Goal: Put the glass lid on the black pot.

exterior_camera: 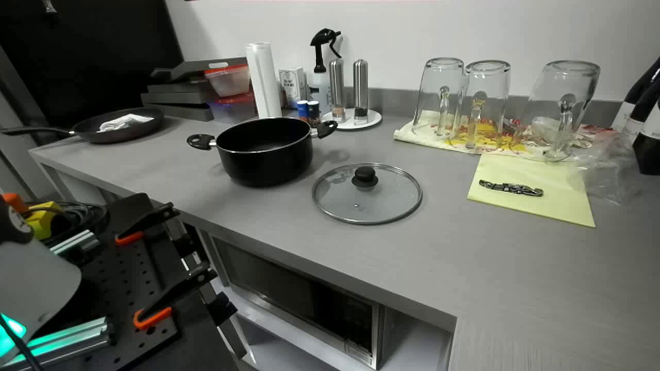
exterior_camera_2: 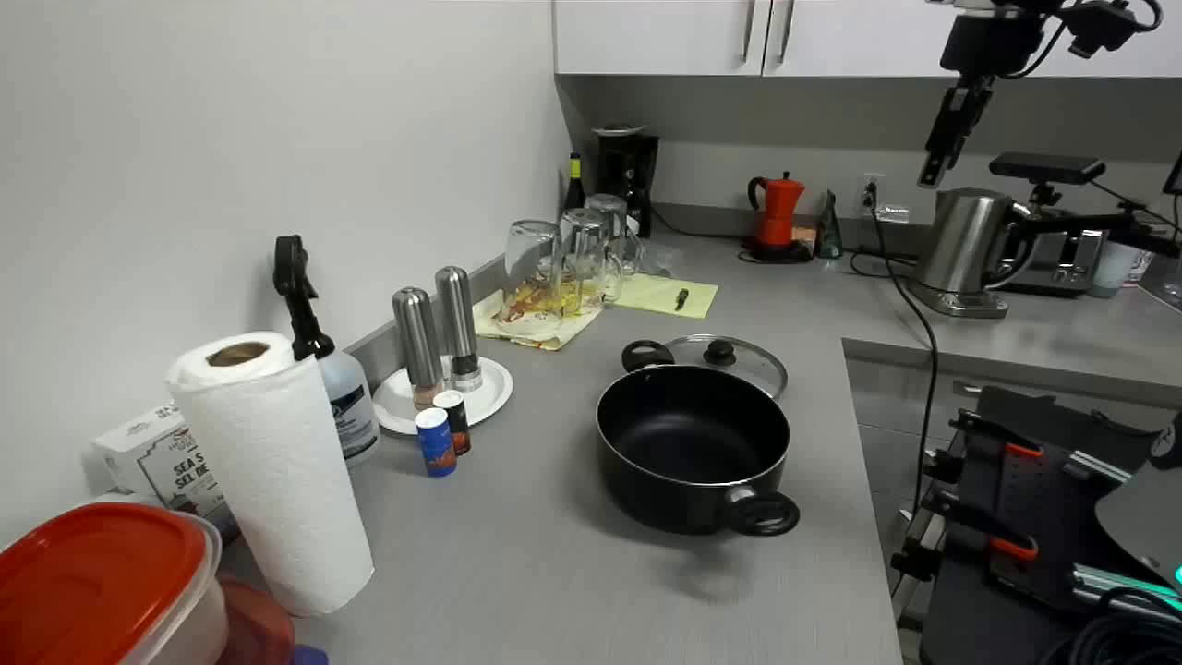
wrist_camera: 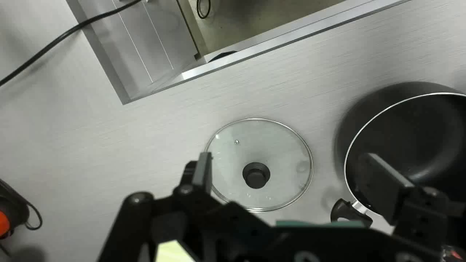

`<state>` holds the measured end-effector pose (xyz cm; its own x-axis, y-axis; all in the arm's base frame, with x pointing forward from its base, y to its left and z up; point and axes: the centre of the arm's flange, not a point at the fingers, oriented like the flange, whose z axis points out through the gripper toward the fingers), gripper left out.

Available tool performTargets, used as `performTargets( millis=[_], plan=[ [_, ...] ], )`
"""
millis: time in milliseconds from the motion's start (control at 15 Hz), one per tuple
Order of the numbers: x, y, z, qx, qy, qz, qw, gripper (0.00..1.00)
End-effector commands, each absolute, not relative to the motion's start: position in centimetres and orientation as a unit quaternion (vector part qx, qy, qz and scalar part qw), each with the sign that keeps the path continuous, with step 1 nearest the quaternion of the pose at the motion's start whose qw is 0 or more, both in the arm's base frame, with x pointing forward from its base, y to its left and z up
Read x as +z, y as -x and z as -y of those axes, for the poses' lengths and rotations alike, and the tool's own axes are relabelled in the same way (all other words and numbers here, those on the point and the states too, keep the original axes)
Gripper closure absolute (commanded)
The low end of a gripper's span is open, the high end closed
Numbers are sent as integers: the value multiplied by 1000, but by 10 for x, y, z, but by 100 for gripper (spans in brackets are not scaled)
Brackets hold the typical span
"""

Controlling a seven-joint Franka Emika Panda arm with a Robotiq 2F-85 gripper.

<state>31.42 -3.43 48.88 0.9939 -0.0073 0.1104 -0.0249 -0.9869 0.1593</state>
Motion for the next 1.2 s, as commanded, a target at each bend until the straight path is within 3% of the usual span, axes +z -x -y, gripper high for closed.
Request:
performTargets(
  millis=[0, 667, 1133],
  plan=[
    [489, -314, 34, 55, -995, 8, 81, 0],
    [484, -330, 36, 46, -996, -5, 76, 0],
    [452, -390, 43, 39, -998, -20, 42, 0]
  ],
)
